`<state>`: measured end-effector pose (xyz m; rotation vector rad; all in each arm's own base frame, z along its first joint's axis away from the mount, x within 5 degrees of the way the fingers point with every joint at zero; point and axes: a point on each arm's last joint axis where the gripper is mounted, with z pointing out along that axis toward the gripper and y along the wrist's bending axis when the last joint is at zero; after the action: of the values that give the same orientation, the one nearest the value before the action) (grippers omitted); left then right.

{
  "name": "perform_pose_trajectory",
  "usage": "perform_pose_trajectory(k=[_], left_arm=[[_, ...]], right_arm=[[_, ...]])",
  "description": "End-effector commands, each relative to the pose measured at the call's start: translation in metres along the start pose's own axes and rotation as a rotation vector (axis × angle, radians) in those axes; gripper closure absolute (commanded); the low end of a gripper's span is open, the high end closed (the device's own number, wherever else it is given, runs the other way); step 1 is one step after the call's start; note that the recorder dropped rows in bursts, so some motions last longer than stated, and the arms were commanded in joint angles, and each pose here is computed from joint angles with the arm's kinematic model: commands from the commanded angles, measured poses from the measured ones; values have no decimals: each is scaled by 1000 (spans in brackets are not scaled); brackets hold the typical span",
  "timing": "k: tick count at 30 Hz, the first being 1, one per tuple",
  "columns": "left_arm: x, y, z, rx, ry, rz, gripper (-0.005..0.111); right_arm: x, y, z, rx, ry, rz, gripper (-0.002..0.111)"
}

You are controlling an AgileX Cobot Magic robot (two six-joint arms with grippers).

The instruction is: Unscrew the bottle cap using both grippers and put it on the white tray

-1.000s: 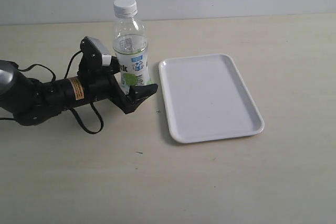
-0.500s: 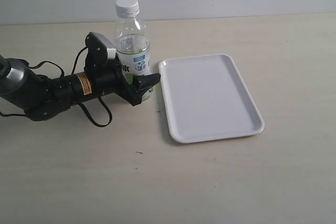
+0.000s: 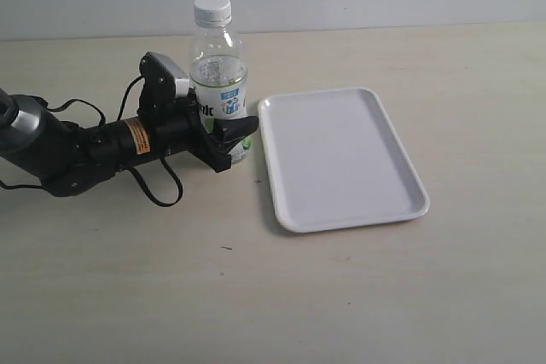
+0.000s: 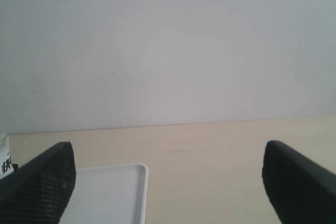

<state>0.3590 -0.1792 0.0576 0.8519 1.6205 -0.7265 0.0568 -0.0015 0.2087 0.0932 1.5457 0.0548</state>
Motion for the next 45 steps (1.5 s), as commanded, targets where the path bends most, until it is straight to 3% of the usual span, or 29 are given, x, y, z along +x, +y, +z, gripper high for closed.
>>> perform_pose_trajectory(k=[1, 14, 19, 24, 29, 38, 42, 45], left_arm=[[-11, -4, 0, 52, -20, 1, 107], [-37, 7, -16, 97, -25, -68, 107], [-53, 6, -32, 214, 39, -23, 107], [-71, 5, -44, 205, 215, 94, 107], [-86, 6, -51, 193, 217, 137, 107], [-64, 6, -40, 223, 133, 37, 107], [-57, 7, -36, 224, 65, 31, 107], [-52, 6, -35, 236, 58, 19, 107]], right_arm=[[1, 0, 0, -1, -5, 0, 18], [1, 0, 0, -1, -5, 0, 18], [0, 0, 0, -3, -17, 0, 18], [1, 0, 0, -1, -6, 0, 18], [1, 0, 0, -1, -6, 0, 18], [1, 0, 0, -1, -6, 0, 18], [1, 0, 0, 4, -8, -142, 18], [1, -1, 0, 4, -8, -148, 18]])
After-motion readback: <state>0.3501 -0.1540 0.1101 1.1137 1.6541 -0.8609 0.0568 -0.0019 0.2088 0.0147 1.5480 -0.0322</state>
